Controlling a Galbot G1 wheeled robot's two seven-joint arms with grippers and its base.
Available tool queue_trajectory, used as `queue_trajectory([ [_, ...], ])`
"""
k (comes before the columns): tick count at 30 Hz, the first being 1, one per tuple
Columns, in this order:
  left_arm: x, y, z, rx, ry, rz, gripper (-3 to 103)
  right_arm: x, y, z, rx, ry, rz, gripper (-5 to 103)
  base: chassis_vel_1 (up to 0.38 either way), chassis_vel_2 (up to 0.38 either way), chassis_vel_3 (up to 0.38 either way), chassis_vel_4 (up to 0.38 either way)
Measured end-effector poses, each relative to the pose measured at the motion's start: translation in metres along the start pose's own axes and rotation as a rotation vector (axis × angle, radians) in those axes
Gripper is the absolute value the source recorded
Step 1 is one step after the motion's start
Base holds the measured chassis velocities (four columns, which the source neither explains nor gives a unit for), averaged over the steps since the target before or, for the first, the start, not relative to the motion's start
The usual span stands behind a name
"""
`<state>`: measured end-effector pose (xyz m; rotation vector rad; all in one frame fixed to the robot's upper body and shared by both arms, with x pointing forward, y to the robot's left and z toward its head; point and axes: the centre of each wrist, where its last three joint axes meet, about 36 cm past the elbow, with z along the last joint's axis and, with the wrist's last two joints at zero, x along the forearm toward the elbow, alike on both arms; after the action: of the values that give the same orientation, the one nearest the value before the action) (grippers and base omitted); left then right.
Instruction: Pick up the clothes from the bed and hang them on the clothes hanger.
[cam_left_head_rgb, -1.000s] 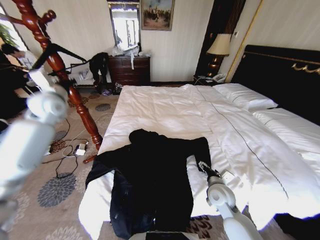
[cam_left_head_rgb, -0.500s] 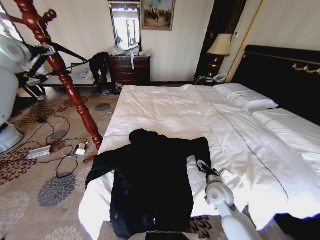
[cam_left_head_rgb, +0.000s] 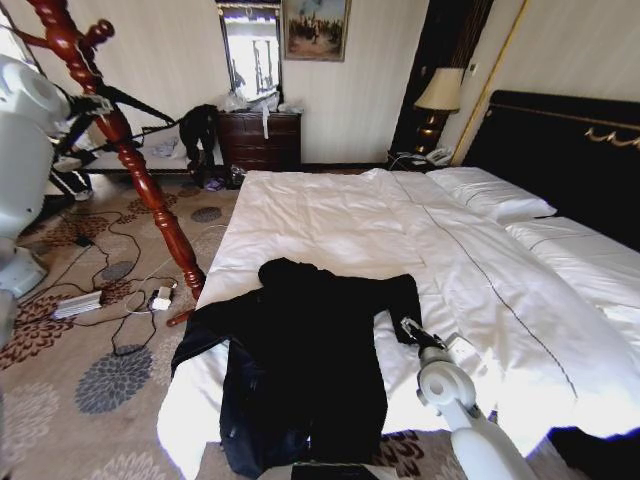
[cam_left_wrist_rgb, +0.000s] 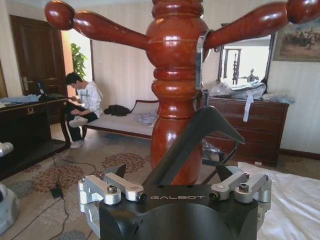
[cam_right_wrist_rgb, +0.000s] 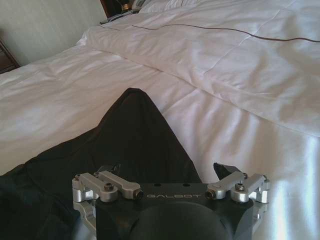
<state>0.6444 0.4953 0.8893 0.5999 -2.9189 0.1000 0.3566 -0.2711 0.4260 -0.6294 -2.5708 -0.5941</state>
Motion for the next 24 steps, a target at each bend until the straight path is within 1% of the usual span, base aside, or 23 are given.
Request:
queue_trajectory([
  [2,-0.001,0.001,0.001,0.001,0.002,0.003,100,0.000,0.000,0.000,0.000,0.001,0.000,100,0.000,0.000,0.000,0.000],
  [3,-0.003,0.002,0.002,0.011,0.012,0.015,100,0.000,0.000,0.001,0.002,0.003,0.000,100,0.000,0.000,0.000,0.000],
  [4,-0.005,0.002,0.003,0.021,0.020,0.022,103,0.000,0.000,0.001,0.003,0.003,0.000,100,0.000,0.000,0.000,0.000],
  [5,-0.007,0.001,0.005,0.030,0.028,0.026,101,0.000,0.000,0.001,0.003,0.003,0.001,100,0.000,0.000,0.000,0.000],
  [8,-0.009,0.000,0.008,0.034,0.035,0.032,100,0.000,-0.001,0.000,0.005,0.002,0.004,100,0.000,0.000,0.000,0.000],
  [10,-0.010,-0.002,0.011,0.034,0.039,0.037,91,0.001,-0.002,-0.001,0.008,0.000,0.009,100,0.000,0.000,0.000,0.000],
  [11,-0.010,-0.002,0.011,0.034,0.039,0.037,91,0.001,-0.002,-0.001,0.008,0.000,0.009,100,0.000,0.000,0.000,0.000],
  [13,-0.009,-0.003,0.012,0.034,0.038,0.044,81,0.001,-0.004,-0.002,0.010,-0.002,0.012,100,0.000,0.000,0.000,0.000],
  [14,-0.009,-0.004,0.012,0.034,0.036,0.048,81,0.001,-0.004,-0.002,0.010,-0.003,0.014,100,0.000,0.000,0.000,0.000],
  [16,-0.008,-0.006,0.013,0.036,0.034,0.048,70,0.002,-0.004,-0.002,0.010,-0.003,0.015,100,0.000,0.000,0.000,0.000],
  [17,-0.008,-0.006,0.013,0.036,0.034,0.048,70,0.002,-0.004,-0.002,0.010,-0.003,0.015,100,0.000,0.000,0.000,0.000],
  [19,-0.006,-0.008,0.013,0.045,0.034,0.056,58,0.003,-0.004,-0.001,0.009,-0.002,0.017,100,0.000,0.000,0.000,0.000],
  [20,-0.005,-0.008,0.014,0.049,0.034,0.059,58,0.004,-0.005,-0.001,0.008,-0.001,0.018,100,0.000,0.000,0.000,0.000],
  [23,-0.003,-0.007,0.015,0.056,0.035,0.065,42,0.005,-0.006,-0.001,0.008,-0.001,0.021,100,0.000,0.000,0.000,0.000],
  [24,-0.003,-0.007,0.015,0.056,0.035,0.065,42,0.005,-0.006,-0.001,0.008,-0.001,0.021,100,0.000,0.000,0.000,0.000],
])
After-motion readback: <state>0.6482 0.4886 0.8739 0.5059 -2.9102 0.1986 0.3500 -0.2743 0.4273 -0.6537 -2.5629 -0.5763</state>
